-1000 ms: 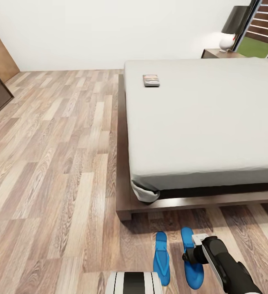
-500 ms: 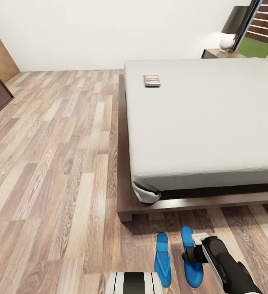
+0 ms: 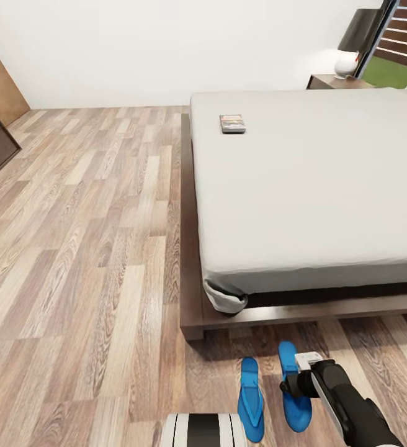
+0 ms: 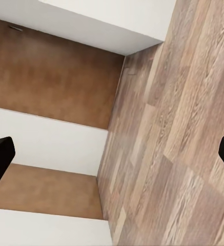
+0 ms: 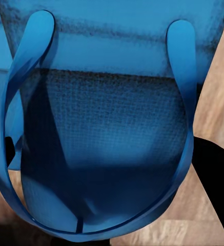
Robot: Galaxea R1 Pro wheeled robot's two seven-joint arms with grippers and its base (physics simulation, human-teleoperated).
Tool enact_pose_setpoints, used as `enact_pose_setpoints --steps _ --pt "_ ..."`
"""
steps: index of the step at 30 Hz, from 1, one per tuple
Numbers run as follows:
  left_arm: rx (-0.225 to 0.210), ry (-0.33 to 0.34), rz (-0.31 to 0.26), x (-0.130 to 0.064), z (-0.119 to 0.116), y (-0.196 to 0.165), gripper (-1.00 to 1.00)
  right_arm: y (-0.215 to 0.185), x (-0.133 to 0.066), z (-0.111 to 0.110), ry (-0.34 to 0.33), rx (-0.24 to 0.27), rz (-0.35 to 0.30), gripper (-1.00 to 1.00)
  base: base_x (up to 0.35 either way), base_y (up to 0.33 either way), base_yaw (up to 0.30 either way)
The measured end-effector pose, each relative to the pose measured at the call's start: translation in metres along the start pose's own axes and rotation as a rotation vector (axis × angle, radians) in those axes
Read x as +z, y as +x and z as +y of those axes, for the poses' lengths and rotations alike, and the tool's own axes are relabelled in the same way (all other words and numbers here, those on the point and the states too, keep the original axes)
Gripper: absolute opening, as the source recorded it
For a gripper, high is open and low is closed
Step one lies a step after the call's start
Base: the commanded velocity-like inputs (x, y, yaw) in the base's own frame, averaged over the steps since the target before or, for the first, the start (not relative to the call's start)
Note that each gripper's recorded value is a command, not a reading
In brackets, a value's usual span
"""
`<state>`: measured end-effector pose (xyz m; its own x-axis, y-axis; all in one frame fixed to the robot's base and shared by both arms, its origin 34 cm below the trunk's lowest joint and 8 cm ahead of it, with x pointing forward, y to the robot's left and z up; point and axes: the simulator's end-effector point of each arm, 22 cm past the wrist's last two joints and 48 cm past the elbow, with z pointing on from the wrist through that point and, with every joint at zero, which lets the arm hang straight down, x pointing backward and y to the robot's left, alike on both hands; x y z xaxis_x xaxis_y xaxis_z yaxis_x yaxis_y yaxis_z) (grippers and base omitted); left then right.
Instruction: In the bedroom, move the book from the bed onto either nightstand, and place the two sandals side by side next to the bed.
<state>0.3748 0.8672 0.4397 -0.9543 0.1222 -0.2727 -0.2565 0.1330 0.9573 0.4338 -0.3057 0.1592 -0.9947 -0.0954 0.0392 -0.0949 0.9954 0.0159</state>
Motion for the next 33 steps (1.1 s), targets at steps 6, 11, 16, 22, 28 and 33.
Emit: enact_pose_setpoints --steps 6,11,16,22,28,33 --pt "0.004 -0.001 0.001 0.000 0.000 0.001 1.00 0.004 0.002 -0.006 0.008 0.001 0.010 -1.00 0.001 0.001 0.000" --pt "0.005 0.000 0.002 0.000 0.000 0.002 1.00 0.006 0.002 -0.009 0.011 0.003 0.014 -1.00 0.000 0.000 0.000" --pt "0.005 -0.002 0.003 0.000 0.001 0.002 1.00 0.006 0.002 -0.008 0.011 0.003 0.016 -1.00 0.000 0.000 0.000" --pt "0.007 -0.010 0.003 0.000 0.003 0.002 1.00 0.011 0.005 -0.008 0.010 0.004 0.029 -1.00 0.000 0.000 0.000" --pt "0.028 -0.010 0.006 0.001 -0.002 0.006 1.00 0.023 0.017 -0.008 0.006 0.009 0.072 -1.00 0.000 0.000 0.000" --pt "0.028 -0.011 0.006 0.001 -0.002 0.006 1.00 0.024 0.018 -0.009 0.006 0.011 0.079 -1.00 0.000 0.000 0.000"
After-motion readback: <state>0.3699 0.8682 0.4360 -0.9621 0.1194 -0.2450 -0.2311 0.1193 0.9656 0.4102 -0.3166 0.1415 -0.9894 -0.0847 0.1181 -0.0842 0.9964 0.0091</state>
